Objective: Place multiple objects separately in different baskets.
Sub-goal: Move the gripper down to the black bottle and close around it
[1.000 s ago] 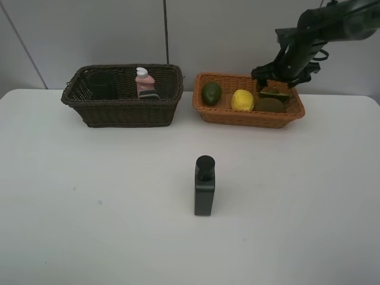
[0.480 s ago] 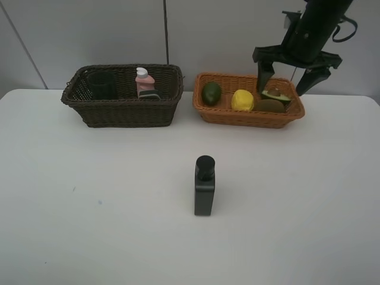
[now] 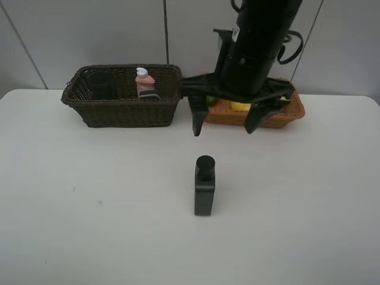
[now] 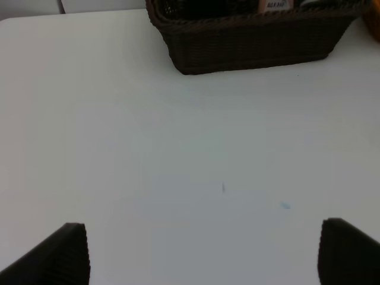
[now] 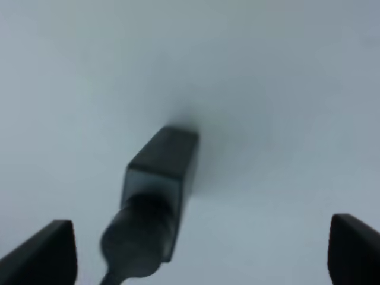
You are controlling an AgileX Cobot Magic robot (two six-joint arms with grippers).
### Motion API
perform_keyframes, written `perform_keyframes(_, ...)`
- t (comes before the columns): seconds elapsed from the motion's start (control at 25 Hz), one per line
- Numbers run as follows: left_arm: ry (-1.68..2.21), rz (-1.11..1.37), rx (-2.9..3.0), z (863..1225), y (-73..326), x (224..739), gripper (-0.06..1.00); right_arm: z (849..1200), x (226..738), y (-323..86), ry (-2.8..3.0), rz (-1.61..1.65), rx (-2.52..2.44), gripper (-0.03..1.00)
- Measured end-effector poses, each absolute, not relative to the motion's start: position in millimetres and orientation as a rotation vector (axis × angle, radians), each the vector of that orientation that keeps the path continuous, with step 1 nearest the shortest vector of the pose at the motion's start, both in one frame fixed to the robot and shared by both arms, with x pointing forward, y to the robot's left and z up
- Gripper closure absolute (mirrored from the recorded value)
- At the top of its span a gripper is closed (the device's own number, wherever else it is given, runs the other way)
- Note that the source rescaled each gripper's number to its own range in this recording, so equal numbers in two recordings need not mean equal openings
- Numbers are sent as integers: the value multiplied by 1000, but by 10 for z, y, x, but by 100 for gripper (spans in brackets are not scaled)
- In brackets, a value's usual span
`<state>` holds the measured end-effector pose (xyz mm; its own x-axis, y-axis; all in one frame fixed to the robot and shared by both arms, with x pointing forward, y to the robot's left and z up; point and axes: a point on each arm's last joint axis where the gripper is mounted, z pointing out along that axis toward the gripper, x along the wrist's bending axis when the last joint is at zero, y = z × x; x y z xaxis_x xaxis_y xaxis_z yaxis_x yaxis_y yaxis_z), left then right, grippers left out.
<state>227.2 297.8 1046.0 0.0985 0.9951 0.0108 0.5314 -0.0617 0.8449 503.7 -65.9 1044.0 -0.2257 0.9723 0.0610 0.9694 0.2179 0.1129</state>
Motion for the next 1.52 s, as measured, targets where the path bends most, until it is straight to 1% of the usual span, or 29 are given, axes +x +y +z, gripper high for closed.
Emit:
perform_keyframes(0.08, 1515, 846, 1683, 10460, 2978, 2272, -5, 10435, 4878, -493, 2460, 198, 1918, -3)
perform_keyframes(0.16, 1515, 846, 1683, 10460, 2978, 2272, -5, 10435, 4816, -433, 2448, 197, 1929, -3)
perform_keyframes(0.48, 1515, 846, 1683, 10460, 2978, 2272, -5, 10382, 4820, -416, 2408, 173, 1987, -3)
perform_keyframes(0.8, 1515, 846, 1683, 10460, 2978, 2272, -5, 10055, 4868, -308, 2426, 31, 1994, -3)
perform_keyframes(1.52, 1515, 846, 1683, 10460, 2978, 2272, -5, 9439, 4966, -226, 2422, -229, 1975, -3)
